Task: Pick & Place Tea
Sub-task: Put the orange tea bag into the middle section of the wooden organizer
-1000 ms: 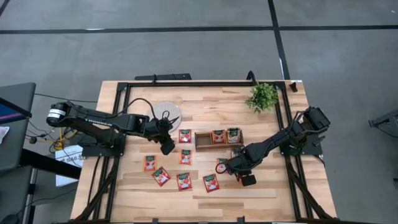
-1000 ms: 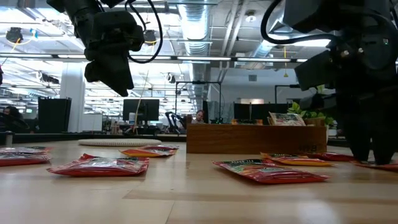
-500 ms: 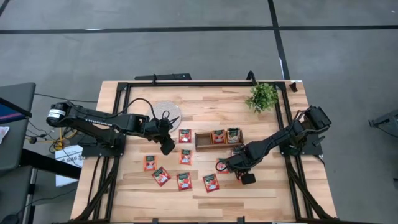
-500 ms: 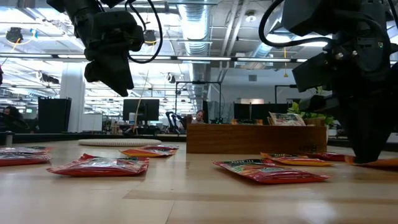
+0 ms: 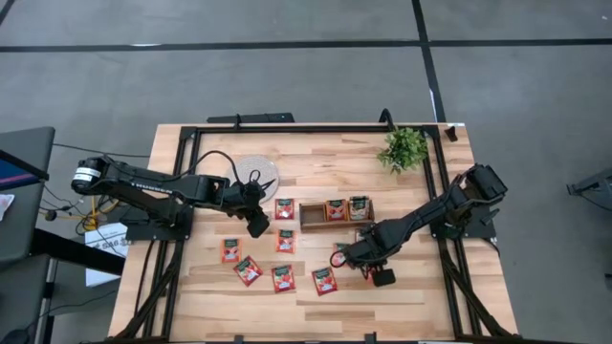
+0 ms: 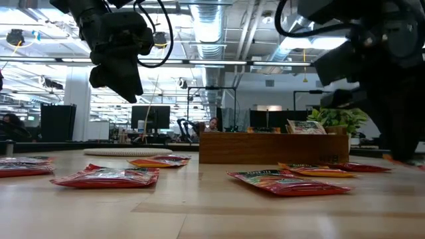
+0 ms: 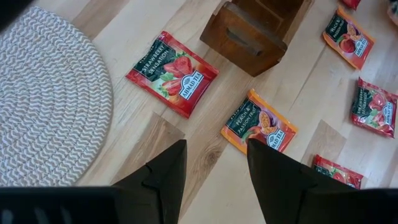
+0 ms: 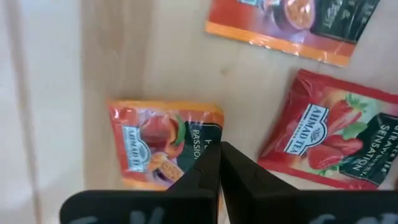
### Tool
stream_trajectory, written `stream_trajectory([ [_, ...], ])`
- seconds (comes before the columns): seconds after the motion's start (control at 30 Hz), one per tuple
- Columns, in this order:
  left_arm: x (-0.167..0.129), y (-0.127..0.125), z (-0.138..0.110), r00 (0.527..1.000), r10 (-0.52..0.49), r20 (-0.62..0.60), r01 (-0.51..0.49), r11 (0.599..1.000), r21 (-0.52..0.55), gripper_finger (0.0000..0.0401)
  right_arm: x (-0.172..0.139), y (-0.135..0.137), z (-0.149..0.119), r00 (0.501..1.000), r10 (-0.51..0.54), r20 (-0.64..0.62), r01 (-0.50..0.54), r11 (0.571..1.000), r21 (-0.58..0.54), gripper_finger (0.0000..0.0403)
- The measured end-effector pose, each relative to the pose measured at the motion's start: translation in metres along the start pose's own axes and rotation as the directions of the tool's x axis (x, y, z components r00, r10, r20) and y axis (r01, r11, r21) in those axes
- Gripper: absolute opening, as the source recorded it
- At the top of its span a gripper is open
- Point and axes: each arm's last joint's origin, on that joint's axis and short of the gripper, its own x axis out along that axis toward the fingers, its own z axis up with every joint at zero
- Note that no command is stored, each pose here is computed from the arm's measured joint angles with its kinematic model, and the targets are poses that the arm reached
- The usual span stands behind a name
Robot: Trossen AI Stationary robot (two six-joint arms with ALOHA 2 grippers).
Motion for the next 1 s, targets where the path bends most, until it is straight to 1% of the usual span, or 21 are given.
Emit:
stream_trajectory([
  [0.3, 0.0, 0.0, 0.0, 1.0, 0.0, 0.0, 0.0, 1.0, 0.0, 0.0161, -0.027, 0.005, 0.011, 1.0, -0.008, -0.007, 0.008, 1.0, -0.003, 0.0],
  [0.4, 0.0, 0.0, 0.0, 1.0, 0.0, 0.0, 0.0, 1.0, 0.0, 0.0161, -0.044, 0.007, 0.018, 1.0, -0.01, 0.013, 0.01, 1.0, -0.002, 0.0],
  [0.53, 0.0, 0.0, 0.0, 1.0, 0.0, 0.0, 0.0, 1.0, 0.001, 0.0161, -0.072, 0.005, 0.03, 0.996, -0.066, 0.064, 0.065, 0.998, 0.015, 0.0],
  [0.63, 0.0, 0.0, 0.0, 1.0, 0.0, 0.0, 0.0, 1.0, 0.001, 0.0161, -0.093, -0.004, 0.036, 0.987, -0.129, 0.099, 0.125, 0.991, 0.048, 0.0],
  [0.77, 0.0, 0.0, 0.0, 1.0, 0.0, 0.0, 0.0, 1.0, 0.001, 0.0161, -0.114, -0.022, 0.04, 0.971, -0.21, 0.111, 0.2, 0.975, 0.093, 0.0],
  [0.87, 0.0, 0.0, 0.0, 1.0, 0.0, 0.0, 0.0, 1.0, 0.001, 0.0161, -0.126, -0.039, 0.042, 0.952, -0.28, 0.12, 0.267, 0.957, 0.116, 0.0],
  [1.0, 0.0, 0.0, 0.0, 1.0, -0.001, 0.001, 0.001, 1.0, 0.001, 0.0161, -0.134, -0.064, 0.042, 0.932, -0.341, 0.122, 0.325, 0.937, 0.129, 0.0],
])
